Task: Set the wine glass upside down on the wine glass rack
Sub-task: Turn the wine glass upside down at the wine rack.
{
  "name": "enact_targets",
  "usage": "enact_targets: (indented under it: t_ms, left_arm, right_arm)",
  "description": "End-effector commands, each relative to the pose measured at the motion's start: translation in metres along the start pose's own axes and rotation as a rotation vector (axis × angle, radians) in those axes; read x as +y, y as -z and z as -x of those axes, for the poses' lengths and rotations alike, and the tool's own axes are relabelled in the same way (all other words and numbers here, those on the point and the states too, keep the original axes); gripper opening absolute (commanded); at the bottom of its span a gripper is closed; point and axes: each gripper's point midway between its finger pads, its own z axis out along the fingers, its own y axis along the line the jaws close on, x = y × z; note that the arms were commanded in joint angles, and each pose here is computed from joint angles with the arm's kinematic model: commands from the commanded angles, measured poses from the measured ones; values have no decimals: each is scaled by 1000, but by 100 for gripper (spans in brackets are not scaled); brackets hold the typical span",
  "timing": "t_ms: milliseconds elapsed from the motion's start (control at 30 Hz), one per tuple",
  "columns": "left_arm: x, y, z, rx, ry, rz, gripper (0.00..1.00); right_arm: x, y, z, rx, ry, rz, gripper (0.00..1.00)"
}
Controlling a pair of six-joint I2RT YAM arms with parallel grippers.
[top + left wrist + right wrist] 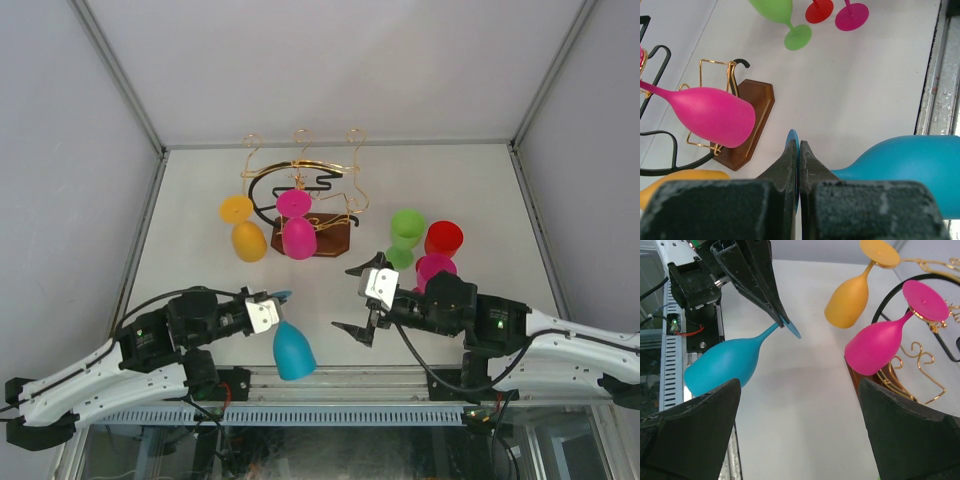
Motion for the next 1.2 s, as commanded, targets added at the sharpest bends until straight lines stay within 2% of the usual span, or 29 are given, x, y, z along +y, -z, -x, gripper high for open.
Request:
enact_targets:
  t_ms: [0, 133, 333, 567, 867, 1167]
  left_arm:
    - [8, 10, 37, -109, -52, -11, 0]
    - [8, 11, 42, -124, -88, -21, 0]
    - [4, 13, 50, -158, -153, -61, 0]
    - [-3, 14, 64, -215, -218, -114, 0]
    - [-2, 17, 86, -288, -264, -128, 0]
    - [-4, 18, 95, -320, -272, -146, 0]
  right_arm:
    - [-3, -5, 27, -134, 92, -2, 100]
    - [7, -16, 28, -185, 230, 57, 97]
    - [18, -31, 31, -211, 312, 128, 93]
    - [24, -51, 21, -161, 347, 197, 75]
    - [1, -73, 13, -137, 355, 133, 52]
    - [-4, -81, 20, -171, 390, 122, 44]
